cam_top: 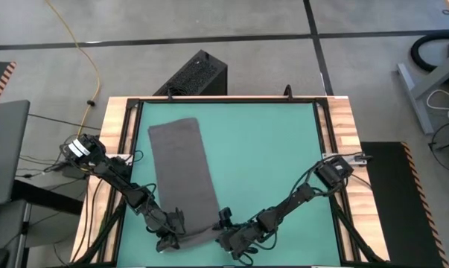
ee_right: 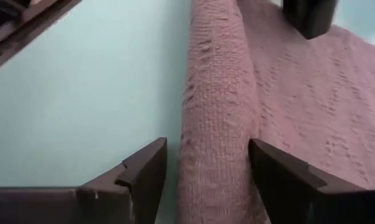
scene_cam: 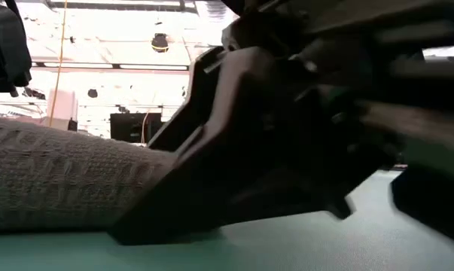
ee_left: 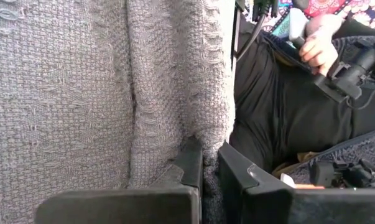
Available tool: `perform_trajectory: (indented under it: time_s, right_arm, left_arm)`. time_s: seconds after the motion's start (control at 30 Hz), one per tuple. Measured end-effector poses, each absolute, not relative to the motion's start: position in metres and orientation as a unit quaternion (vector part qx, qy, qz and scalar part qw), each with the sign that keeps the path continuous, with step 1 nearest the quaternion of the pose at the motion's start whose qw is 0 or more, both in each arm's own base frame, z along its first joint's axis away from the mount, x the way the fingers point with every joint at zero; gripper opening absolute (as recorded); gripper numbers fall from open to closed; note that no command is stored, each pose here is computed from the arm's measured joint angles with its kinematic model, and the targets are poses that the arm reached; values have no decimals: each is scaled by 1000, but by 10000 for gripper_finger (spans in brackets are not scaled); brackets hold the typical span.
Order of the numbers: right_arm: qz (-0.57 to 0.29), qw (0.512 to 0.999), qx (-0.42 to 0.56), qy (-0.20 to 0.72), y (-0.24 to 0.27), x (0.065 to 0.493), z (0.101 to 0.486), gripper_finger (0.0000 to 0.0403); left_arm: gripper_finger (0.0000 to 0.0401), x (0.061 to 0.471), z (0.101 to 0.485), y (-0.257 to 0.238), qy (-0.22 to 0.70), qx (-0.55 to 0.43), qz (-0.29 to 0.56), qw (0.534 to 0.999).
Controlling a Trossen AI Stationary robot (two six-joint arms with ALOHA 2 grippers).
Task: Roll towel
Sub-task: Roll the gray towel
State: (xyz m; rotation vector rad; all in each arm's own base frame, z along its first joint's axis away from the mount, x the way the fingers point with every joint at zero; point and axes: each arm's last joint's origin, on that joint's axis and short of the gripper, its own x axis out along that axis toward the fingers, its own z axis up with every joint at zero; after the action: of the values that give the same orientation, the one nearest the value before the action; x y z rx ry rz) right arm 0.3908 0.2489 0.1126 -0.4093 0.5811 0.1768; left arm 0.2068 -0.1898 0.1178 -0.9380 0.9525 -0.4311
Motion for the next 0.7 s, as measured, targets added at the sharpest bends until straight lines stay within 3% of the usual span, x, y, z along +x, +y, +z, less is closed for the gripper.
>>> perform_trajectory:
  time_s: [0.13, 0.37, 0.53, 0.7]
  right_arm:
    - [70, 938, -179, 290, 244, 394, 111, 207]
    - [91, 936, -122, 317, 230, 399, 116, 33]
    - [116, 932, -51, 340, 223, 403, 116, 37]
    - [170, 912, 46, 370, 211, 410, 116, 43]
  left_arm:
    - [13, 207, 118, -190, 432, -431, -201, 767]
    - [77, 206, 121, -191, 441, -426, -222, 758]
    - [119, 203, 132, -189, 445, -421, -255, 748]
    - [129, 199, 146, -178, 465, -419, -244, 741]
